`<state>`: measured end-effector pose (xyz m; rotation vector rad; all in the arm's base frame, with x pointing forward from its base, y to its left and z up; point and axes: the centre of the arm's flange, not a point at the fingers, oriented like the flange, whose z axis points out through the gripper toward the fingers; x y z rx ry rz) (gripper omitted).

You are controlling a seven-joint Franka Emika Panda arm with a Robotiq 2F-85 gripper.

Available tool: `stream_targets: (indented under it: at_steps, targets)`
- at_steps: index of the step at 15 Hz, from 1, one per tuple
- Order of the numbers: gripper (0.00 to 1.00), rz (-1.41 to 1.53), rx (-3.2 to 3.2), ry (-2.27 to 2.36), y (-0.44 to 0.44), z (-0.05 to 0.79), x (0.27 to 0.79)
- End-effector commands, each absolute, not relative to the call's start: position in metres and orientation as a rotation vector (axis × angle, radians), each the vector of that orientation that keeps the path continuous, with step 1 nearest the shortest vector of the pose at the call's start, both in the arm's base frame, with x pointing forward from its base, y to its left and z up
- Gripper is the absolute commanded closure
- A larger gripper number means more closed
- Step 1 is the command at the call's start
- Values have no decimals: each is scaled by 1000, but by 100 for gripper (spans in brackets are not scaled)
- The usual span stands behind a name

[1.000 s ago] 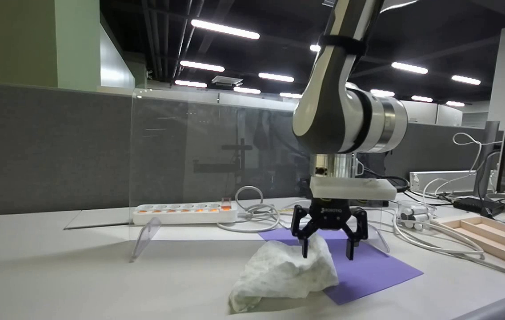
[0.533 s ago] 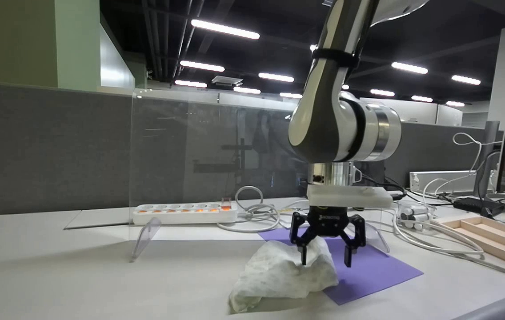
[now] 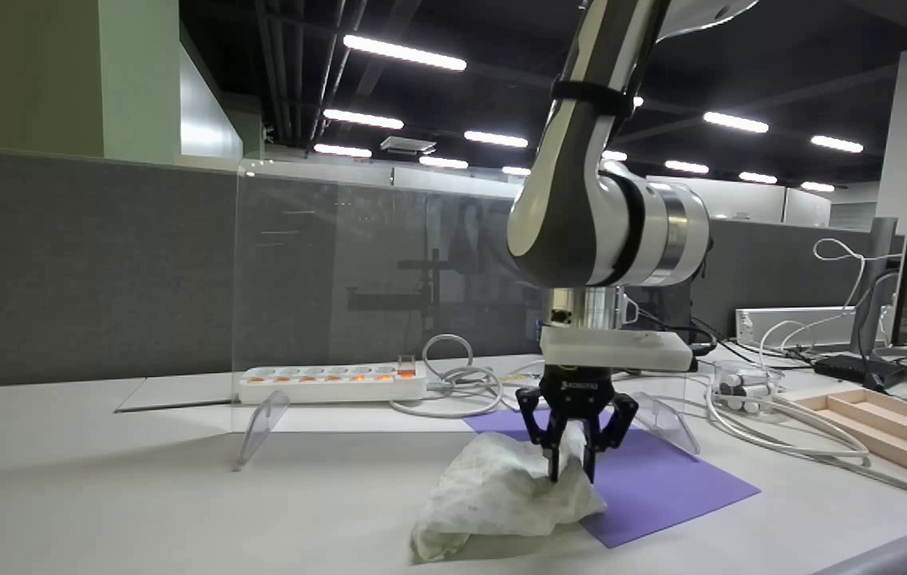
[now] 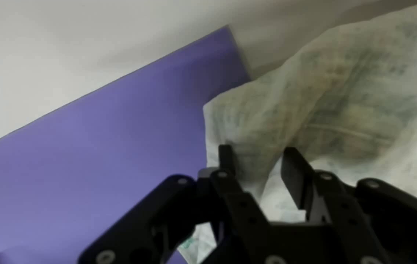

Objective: Put the cloth on the clear screen

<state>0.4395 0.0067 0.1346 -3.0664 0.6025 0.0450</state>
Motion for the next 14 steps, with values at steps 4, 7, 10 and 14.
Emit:
stream_targets:
  at_steps: [4,7,10,14]
  targets:
    - [100,-7,-3066,448,34,170,445]
    - [100,-58,-3073,341,53,199,449]
    - [100,-106,-3085,243,73,240,453]
    - [100,-116,-3071,79,98,298,455]
